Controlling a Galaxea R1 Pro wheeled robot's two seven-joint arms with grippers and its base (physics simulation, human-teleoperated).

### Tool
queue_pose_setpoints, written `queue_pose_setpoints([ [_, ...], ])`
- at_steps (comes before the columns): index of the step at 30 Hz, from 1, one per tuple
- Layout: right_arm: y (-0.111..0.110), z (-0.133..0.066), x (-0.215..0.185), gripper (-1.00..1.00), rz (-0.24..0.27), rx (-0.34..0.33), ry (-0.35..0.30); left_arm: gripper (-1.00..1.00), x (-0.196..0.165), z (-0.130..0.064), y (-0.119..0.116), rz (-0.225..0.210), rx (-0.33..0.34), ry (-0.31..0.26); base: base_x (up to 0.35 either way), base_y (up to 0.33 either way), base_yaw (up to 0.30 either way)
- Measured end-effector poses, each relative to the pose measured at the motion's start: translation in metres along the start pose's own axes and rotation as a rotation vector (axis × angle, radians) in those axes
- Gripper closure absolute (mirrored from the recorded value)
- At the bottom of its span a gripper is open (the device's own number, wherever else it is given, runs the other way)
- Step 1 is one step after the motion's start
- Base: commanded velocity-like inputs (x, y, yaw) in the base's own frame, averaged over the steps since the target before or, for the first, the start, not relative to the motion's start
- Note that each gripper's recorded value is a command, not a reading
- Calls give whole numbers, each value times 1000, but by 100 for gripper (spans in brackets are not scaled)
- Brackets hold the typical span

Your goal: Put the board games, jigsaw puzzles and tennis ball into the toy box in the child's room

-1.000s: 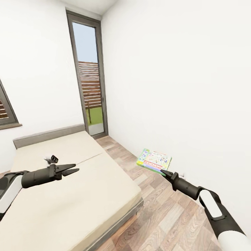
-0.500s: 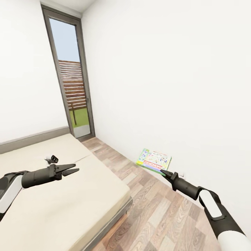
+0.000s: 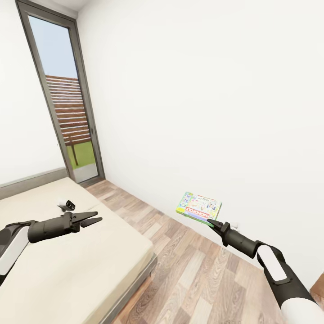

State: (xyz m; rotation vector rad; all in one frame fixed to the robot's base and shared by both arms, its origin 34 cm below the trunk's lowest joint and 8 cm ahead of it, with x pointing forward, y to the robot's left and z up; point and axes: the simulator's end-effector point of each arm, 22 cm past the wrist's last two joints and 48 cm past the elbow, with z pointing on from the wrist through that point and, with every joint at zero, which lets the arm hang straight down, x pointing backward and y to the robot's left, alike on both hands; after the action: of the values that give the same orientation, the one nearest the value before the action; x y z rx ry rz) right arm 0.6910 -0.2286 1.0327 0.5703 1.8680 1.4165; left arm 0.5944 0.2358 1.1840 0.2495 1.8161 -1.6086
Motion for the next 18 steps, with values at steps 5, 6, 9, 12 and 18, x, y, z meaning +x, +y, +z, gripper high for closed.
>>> queue_pose_setpoints([
  [5, 0, 0, 0, 100, 0, 0, 0, -100, 0, 0, 0, 0, 0, 0, 0, 0, -275],
  [6, 0, 0, 0, 100, 0, 0, 0, -100, 0, 0, 0, 0, 0, 0, 0, 0, -275],
  [9, 0, 0, 0, 100, 0, 0, 0, -100, 0, 0, 0, 0, 0, 0, 0, 0, -275],
  [12, 0, 0, 0, 100, 0, 0, 0, -100, 0, 0, 0, 0, 0, 0, 0, 0, -275],
  [18, 0, 0, 0, 100, 0, 0, 0, -100, 0, 0, 0, 0, 1, 0, 0, 0, -275],
])
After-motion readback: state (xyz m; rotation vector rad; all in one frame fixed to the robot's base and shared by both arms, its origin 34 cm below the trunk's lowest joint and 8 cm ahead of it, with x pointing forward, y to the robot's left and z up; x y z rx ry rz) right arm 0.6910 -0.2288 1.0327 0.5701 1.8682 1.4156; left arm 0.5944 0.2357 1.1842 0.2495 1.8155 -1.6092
